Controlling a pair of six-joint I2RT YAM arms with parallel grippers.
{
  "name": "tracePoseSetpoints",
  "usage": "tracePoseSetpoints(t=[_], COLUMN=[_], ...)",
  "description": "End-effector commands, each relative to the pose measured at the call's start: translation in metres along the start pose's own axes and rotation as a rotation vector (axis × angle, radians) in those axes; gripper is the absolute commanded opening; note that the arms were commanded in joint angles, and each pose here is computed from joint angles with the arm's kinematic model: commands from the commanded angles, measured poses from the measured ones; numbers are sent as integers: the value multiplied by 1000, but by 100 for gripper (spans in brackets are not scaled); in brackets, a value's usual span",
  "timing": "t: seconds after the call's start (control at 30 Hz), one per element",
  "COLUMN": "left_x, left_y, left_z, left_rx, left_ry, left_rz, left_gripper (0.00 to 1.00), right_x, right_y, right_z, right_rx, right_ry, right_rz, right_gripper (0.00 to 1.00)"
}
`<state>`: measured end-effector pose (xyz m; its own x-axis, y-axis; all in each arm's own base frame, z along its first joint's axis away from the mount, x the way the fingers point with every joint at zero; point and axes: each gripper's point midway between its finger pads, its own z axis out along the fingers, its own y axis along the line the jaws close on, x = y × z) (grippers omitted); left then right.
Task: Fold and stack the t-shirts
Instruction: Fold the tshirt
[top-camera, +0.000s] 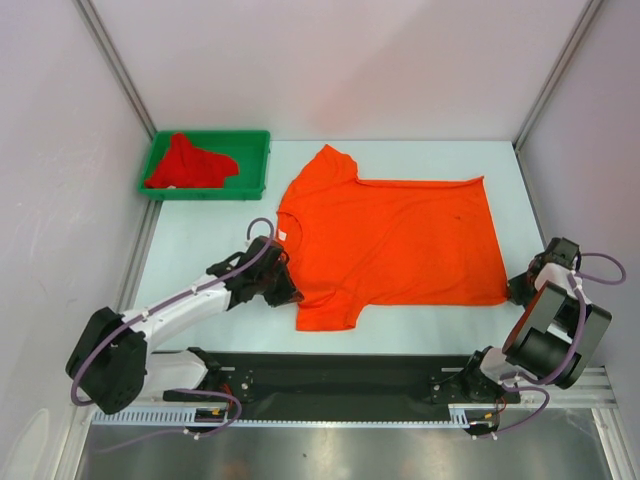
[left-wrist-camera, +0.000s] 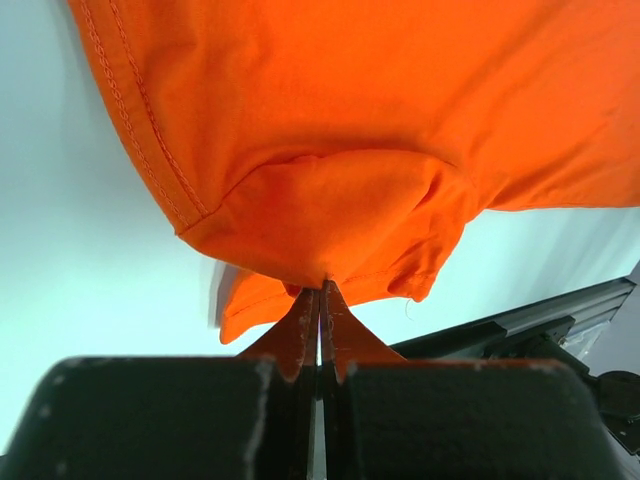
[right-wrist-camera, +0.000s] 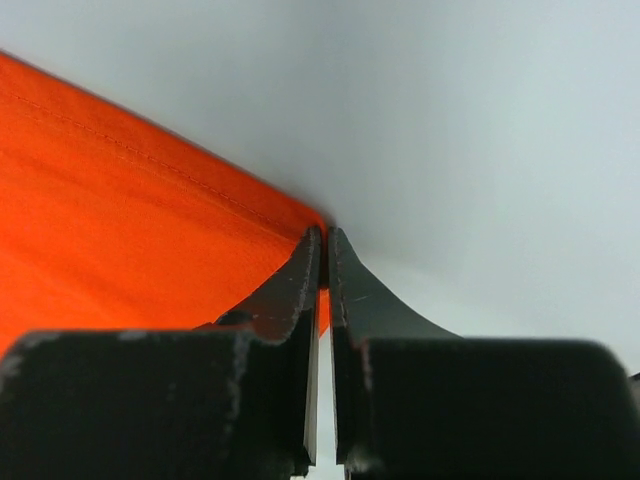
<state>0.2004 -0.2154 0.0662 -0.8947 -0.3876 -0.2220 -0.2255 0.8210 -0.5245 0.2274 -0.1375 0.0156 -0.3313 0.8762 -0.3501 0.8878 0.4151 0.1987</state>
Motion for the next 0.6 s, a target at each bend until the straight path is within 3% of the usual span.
tracePoseSetpoints(t=[0.0, 0.3, 0.57], left_x=[-12, -67, -95], left_y=[-12, -46, -48], left_z=[-11, -32, -17], left_rx=[53, 78, 57], left_ry=[-59, -218, -221], left_rz=[-4, 74, 31], left_gripper=[0, 0, 0], right_x=[8, -21, -43], right_y=[-14, 22, 61], right_z=[-7, -21, -23], right_rx=[74, 45, 17], right_ry=[28, -24, -33], right_rz=[-23, -84, -130], right_gripper=[0, 0, 0])
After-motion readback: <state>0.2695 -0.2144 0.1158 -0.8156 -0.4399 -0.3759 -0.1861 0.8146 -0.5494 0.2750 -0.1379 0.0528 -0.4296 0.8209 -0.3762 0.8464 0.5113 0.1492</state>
